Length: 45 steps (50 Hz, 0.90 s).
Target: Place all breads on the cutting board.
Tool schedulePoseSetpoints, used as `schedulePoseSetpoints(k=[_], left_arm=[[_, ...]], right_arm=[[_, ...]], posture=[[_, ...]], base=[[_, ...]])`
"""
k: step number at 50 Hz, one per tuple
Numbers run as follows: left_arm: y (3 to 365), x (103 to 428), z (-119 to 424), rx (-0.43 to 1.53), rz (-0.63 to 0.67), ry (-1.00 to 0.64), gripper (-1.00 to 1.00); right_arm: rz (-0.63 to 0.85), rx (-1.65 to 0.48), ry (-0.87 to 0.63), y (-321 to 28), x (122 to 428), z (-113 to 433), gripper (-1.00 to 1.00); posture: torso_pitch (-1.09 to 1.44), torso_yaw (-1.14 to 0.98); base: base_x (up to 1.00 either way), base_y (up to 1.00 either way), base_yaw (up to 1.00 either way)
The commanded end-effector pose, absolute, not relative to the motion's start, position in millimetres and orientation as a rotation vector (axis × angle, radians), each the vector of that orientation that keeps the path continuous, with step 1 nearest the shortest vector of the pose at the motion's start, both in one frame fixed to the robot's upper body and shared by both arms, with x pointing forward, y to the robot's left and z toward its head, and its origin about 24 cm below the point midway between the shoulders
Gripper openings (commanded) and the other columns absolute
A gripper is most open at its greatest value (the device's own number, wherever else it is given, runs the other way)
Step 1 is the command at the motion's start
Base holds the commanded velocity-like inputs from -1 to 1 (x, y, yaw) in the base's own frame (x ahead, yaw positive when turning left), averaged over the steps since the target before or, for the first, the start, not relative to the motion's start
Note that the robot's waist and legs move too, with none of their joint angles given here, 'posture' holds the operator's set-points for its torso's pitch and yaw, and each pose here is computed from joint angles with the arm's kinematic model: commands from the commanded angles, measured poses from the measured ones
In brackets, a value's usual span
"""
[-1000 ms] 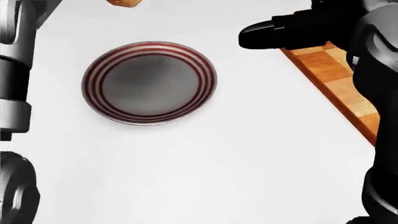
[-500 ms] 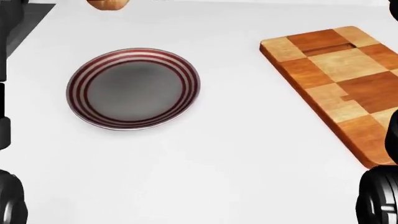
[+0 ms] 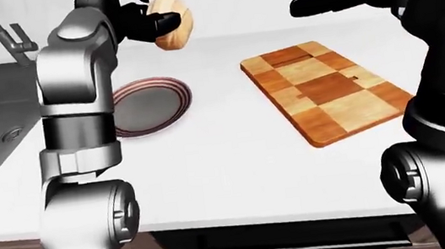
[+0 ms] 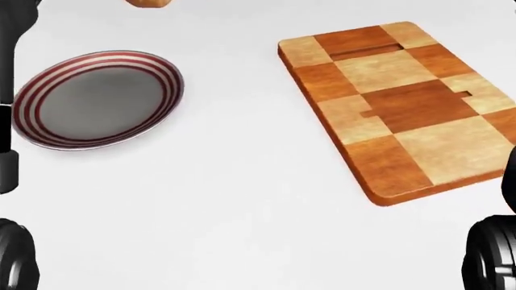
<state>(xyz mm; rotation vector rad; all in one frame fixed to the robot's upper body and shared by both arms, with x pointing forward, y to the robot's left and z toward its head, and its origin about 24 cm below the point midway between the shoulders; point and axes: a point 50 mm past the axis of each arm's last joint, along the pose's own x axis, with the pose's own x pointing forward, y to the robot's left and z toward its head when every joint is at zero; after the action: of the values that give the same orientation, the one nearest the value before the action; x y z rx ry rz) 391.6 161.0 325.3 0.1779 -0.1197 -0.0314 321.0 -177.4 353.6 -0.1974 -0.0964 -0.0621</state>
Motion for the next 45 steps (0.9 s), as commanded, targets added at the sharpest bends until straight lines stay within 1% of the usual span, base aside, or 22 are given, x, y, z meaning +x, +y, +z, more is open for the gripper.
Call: schedulePoseSetpoints(k=[1,4,9,15,19,23,34,39,45], left_arm=[[161.4,386.3,343.0,0.177,-0.025,-0.189,-1.0],[161.6,386.2,343.2,0.175,-0.024,-0.19,-1.0],[161.7,386.5,343.4,0.173,-0.024,-0.19,-1.0],[161.5,386.2,344.8,0.172,-0.024,-0.191,-1.0],[161.3,386.6,345.2,0.171,-0.026,-0.193,-1.0],[161.9,386.3,345.2,0.171,-0.025,-0.193,-1.0],[157.4,386.8,343.6,0.169,-0.037,-0.192,-1.0],[156.5,386.5,343.1,0.167,-0.04,-0.193,-1.0],[157.1,387.2,341.9,0.165,-0.039,-0.191,-1.0]], right_arm=[[-0.067,-0.203,-0.167,-177.1,314.2,368.6,1.0],[-0.069,-0.202,-0.171,-177.8,313.2,370.3,1.0],[-0.069,-0.202,-0.169,-177.3,313.7,369.2,1.0],[-0.07,-0.202,-0.172,-177.6,313.3,371.7,1.0],[-0.069,-0.202,-0.176,-176.9,314.0,373.0,1.0],[-0.068,-0.202,-0.177,-176.9,314.1,374.3,1.0],[-0.07,-0.206,-0.178,-177.0,313.4,375.4,1.0],[-0.071,-0.205,-0.176,-178.3,313.4,374.3,1.0],[-0.071,-0.204,-0.183,-177.3,314.0,376.6,1.0]], posture=[[0.0,0.0],[0.0,0.0],[0.0,0.0],[0.0,0.0],[0.0,0.0],[0.0,0.0],[0.0,0.0],[0.0,0.0],[0.0,0.0]], base=[[0.0,-0.89,0.0],[0.0,-0.65,0.0],[0.0,-0.07,0.0],[0.0,-0.71,0.0],[0.0,0.0,0.0],[0.0,-0.6,0.0],[0.0,0.0,0.0],[0.0,-0.98,0.0],[0.0,-0.05,0.0]])
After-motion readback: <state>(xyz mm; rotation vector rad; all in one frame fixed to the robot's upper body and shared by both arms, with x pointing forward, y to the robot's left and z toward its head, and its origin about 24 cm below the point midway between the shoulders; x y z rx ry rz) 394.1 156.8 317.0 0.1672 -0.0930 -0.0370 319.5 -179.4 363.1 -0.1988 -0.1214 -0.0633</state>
